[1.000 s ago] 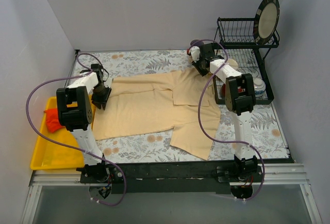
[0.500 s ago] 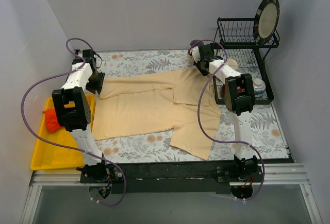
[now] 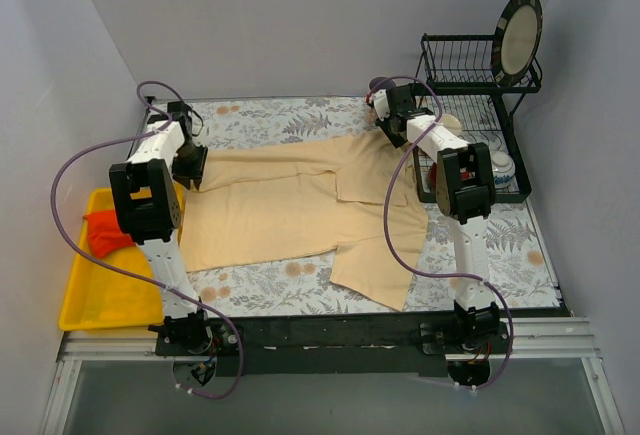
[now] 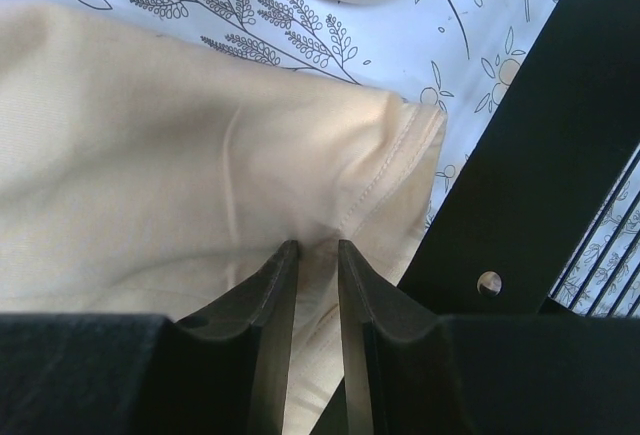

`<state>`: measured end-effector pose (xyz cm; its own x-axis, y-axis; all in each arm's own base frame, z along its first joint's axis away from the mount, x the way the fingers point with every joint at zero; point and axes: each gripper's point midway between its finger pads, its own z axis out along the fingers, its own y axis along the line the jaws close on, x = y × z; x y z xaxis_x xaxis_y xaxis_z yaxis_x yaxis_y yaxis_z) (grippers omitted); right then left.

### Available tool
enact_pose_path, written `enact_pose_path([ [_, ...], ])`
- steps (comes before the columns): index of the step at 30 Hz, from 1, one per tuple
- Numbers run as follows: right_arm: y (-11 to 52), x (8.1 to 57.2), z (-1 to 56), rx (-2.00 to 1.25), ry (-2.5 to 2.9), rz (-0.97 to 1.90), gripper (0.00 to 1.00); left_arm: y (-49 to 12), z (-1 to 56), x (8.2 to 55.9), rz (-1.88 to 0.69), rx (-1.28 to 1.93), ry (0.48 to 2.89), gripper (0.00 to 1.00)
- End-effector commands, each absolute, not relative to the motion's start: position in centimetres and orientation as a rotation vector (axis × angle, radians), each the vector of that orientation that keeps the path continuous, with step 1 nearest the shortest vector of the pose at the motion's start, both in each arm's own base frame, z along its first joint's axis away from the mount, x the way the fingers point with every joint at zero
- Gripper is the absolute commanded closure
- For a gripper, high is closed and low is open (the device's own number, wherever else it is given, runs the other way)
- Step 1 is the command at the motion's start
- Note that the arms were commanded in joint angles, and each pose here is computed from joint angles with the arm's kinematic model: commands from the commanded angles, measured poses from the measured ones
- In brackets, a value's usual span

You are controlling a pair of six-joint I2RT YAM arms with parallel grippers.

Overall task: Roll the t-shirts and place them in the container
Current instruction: Fold the T-shirt at the center of the board.

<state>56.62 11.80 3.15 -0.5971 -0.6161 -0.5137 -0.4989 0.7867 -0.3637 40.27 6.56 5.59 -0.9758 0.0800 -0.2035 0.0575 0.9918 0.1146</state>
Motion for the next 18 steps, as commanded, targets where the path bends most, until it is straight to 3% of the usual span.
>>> enact_pose_path([
  [1,12.5,56.1,2.9,-0.820,2.362,-0.183,0.68,6.8,6.5,41.3,0.156,0.074,2.901,0.71],
  [9,12.6,55.9,2.6,-0.834,2.369,-0.188,0.68,6.6,5.3,41.6,0.137,0.078,2.923,0.78],
  [13,12.6,55.9,2.5,-0.840,2.368,-0.189,0.68,6.5,5.2,41.3,0.127,0.086,2.941,1.00],
  [18,12.7,55.7,2.3,-0.844,2.371,-0.184,0.68,6.0,7.5,41.4,0.084,0.084,2.939,1.00],
])
